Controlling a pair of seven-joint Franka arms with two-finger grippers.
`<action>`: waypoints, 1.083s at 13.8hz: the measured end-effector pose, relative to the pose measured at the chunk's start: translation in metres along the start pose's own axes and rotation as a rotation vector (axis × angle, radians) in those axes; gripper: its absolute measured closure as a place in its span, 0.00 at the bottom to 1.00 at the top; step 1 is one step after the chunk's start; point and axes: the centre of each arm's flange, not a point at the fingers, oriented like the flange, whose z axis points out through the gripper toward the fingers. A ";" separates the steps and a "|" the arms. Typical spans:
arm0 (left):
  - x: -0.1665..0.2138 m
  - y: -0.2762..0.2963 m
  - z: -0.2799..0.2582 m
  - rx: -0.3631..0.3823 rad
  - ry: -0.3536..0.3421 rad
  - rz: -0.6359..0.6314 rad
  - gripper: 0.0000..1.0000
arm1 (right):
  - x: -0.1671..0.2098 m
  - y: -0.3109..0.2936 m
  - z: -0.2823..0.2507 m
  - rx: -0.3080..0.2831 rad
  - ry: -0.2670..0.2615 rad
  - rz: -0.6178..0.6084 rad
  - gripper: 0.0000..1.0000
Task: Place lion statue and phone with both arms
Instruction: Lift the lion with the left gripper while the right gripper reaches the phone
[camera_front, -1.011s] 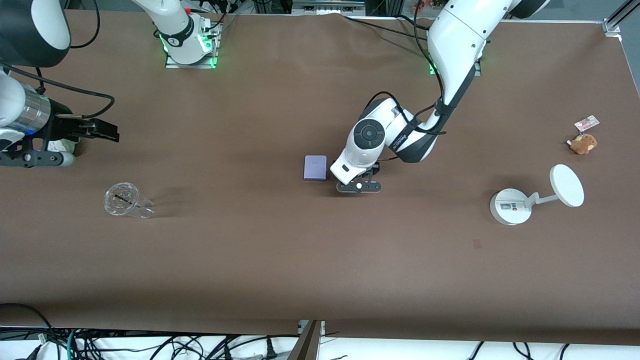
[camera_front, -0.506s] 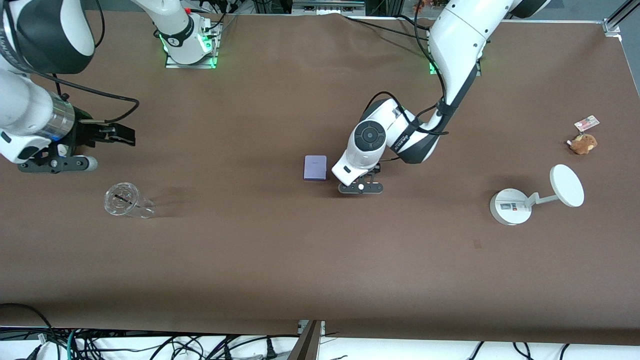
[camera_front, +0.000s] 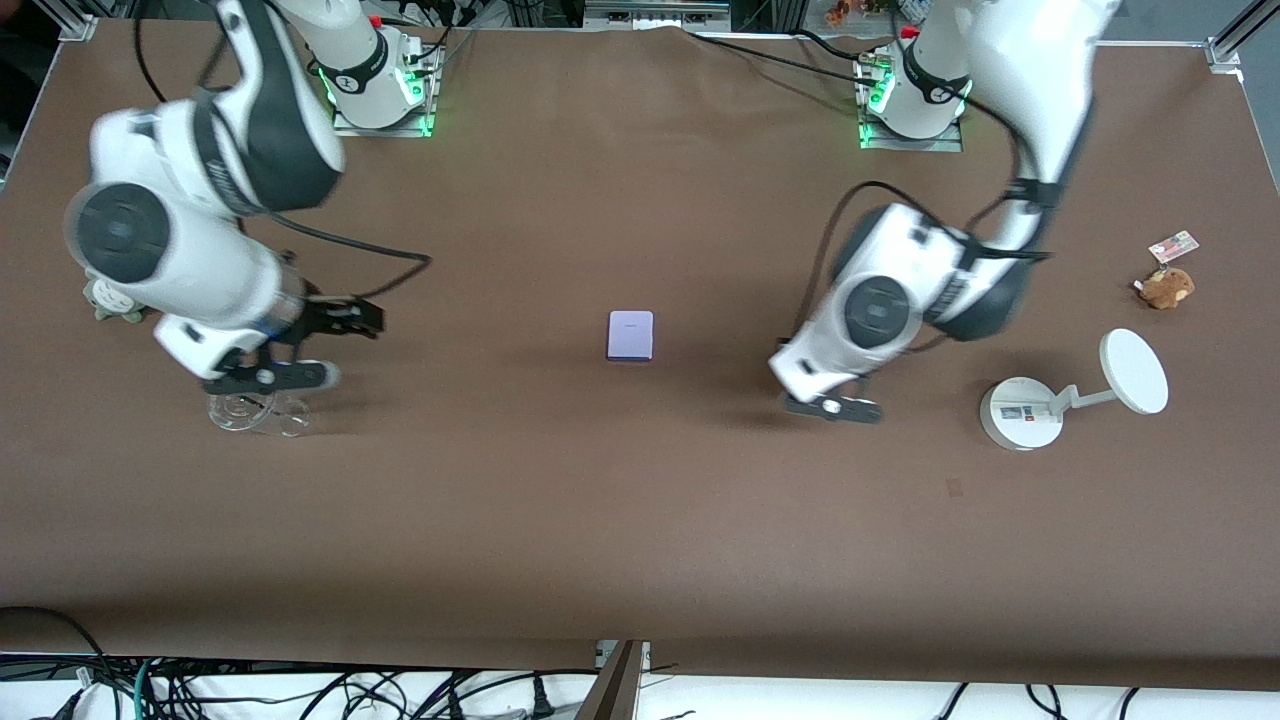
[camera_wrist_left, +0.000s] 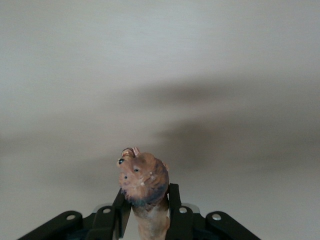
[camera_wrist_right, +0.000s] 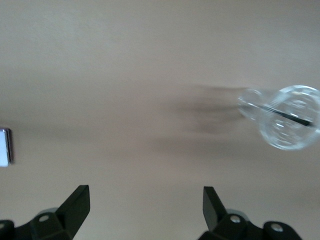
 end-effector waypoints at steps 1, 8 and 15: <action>0.004 -0.036 -0.002 -0.009 -0.003 0.025 0.66 | 0.003 -0.023 0.013 -0.004 0.006 -0.005 0.00; 0.004 -0.170 0.046 -0.023 0.007 0.015 0.66 | -0.003 -0.175 0.116 0.103 0.005 0.047 0.00; 0.000 -0.181 0.105 -0.031 0.042 0.014 0.66 | -0.063 -0.305 0.206 0.057 -0.008 0.165 0.00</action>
